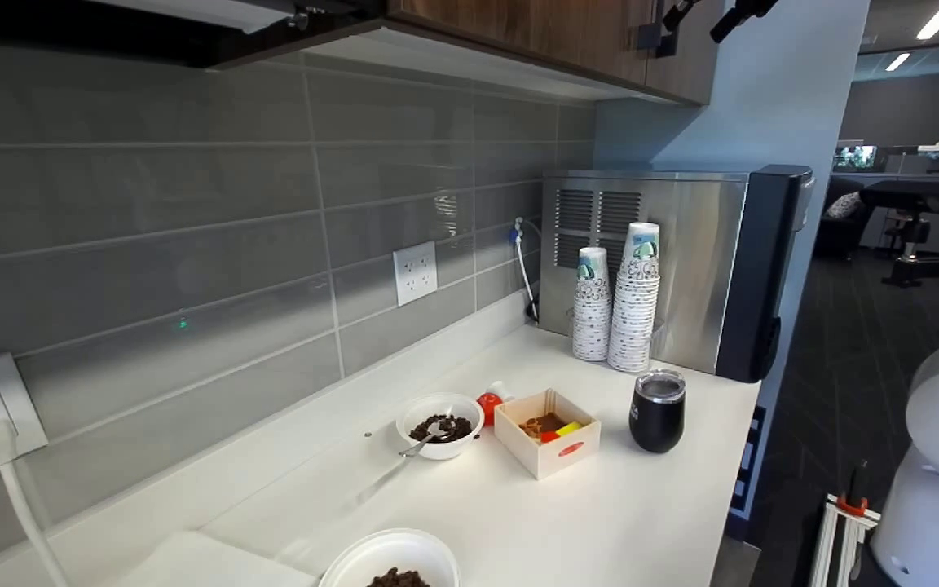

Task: Open and close the top left cabinet door

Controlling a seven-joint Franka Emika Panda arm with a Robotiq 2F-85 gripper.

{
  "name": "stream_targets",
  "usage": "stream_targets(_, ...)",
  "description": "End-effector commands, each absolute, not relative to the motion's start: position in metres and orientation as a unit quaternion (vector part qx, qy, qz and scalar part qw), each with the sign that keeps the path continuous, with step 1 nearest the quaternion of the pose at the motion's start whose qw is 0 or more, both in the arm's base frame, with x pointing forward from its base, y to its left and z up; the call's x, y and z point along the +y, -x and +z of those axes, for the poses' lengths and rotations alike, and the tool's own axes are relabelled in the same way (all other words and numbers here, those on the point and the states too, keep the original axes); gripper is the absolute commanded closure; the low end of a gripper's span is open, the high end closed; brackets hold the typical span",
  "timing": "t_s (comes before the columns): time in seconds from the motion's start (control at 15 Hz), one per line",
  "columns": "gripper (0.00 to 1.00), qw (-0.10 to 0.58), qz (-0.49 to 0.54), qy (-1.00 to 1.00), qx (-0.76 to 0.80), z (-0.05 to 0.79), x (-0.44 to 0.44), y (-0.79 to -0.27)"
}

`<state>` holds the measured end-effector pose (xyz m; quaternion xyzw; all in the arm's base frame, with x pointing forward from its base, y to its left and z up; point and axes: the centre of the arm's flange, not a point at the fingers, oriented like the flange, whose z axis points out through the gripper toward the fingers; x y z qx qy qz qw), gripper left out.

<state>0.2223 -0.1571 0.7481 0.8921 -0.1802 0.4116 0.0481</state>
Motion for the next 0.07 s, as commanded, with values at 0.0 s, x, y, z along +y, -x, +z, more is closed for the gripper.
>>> stream_targets(0.0, 0.00, 0.050, 0.381, -0.909, -0.165, 0.7306, -0.1531, -0.2115)
